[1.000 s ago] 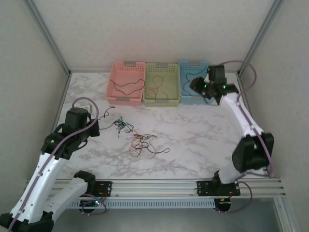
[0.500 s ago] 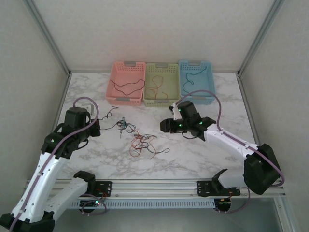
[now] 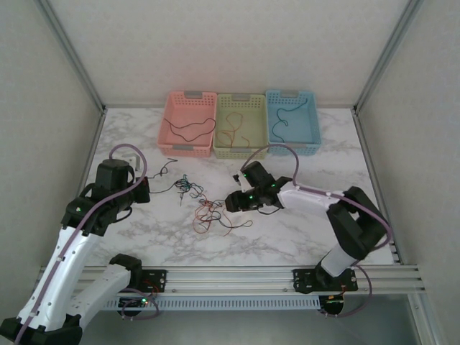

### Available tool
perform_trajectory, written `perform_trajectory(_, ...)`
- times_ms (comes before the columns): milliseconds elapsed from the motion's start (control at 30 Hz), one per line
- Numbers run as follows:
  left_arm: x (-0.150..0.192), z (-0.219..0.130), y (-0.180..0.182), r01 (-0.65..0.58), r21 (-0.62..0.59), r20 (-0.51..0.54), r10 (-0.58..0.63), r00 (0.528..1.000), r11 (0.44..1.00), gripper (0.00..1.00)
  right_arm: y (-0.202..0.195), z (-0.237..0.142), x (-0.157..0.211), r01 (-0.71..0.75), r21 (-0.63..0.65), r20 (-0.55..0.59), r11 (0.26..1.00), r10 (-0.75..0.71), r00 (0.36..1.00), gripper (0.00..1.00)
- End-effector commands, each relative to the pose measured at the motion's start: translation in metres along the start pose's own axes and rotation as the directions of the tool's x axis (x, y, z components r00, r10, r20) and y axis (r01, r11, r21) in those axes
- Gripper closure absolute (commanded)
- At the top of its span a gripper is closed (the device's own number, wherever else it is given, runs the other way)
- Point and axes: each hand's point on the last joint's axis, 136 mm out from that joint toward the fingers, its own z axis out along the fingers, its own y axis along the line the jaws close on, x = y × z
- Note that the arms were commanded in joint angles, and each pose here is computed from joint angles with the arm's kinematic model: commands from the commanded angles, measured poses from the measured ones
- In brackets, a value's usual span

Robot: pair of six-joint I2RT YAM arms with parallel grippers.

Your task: Untangle the cables

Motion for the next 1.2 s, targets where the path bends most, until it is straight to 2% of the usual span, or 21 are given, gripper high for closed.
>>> perform_trajectory(0,-0.003,0.0,-0.003,-0.004,0.021,0.018,0.004,1.0,1.0,1.0,0.006,0.003,-0.01,0.073,0.014,0.002,0.997,-0.073,0.997,0.5)
perform_trajectory(200,-0.003,0.0,-0.003,-0.004,0.026,0.017,0.004,1.0,1.0,1.0,-0.002,0.016,-0.01,0.078,0.042,-0.037,0.996,-0.077,0.996,0.52)
perform_trajectory(300,-0.003,0.0,-0.003,-0.003,0.026,0.016,0.003,1.0,1.0,1.0,-0.001,0.019,-0.013,0.078,0.042,-0.036,0.996,-0.077,0.996,0.58)
perform_trajectory(333,-0.003,0.0,-0.003,-0.004,0.025,0.015,0.004,1.0,1.0,1.0,-0.002,0.018,-0.015,0.078,0.052,-0.032,0.996,-0.076,0.997,0.61)
perform_trajectory(467,-0.003,0.0,-0.002,-0.004,0.021,0.014,0.003,1.0,1.0,1.0,-0.001,0.014,-0.023,0.081,0.065,-0.004,0.995,-0.081,0.997,0.86)
perform_trajectory(633,-0.003,0.0,-0.002,-0.002,0.019,0.015,0.002,1.0,1.0,1.0,0.0,-0.004,-0.029,0.104,0.106,0.03,0.989,-0.108,0.994,1.0)
perform_trajectory(867,-0.002,0.002,-0.003,-0.003,0.023,0.008,0.003,1.0,1.0,1.0,-0.008,-0.032,-0.035,0.144,0.166,0.081,0.975,-0.159,0.984,1.0)
perform_trajectory(900,-0.002,0.002,-0.003,-0.004,0.024,0.008,0.004,1.0,1.0,1.0,-0.008,-0.033,-0.035,0.153,0.156,0.084,0.976,-0.167,0.982,0.9)
perform_trajectory(933,-0.002,0.002,-0.004,-0.004,0.025,0.007,0.004,1.0,1.0,1.0,-0.008,-0.032,-0.034,0.17,0.15,0.079,0.974,-0.183,0.98,0.72)
perform_trajectory(967,-0.001,0.003,-0.004,-0.004,0.024,0.005,0.004,1.0,1.0,1.0,-0.008,-0.03,-0.031,0.197,0.144,0.06,0.97,-0.207,0.976,0.61)
perform_trajectory(1067,-0.002,0.003,-0.003,-0.003,0.02,0.006,0.003,1.0,1.0,1.0,-0.01,-0.019,-0.021,0.298,0.119,-0.007,0.947,-0.299,0.954,0.55)
perform_trajectory(1167,-0.002,0.004,-0.003,-0.003,0.018,0.005,0.003,1.0,1.0,1.0,-0.018,-0.012,-0.023,0.365,0.149,-0.028,0.919,-0.365,0.931,0.54)
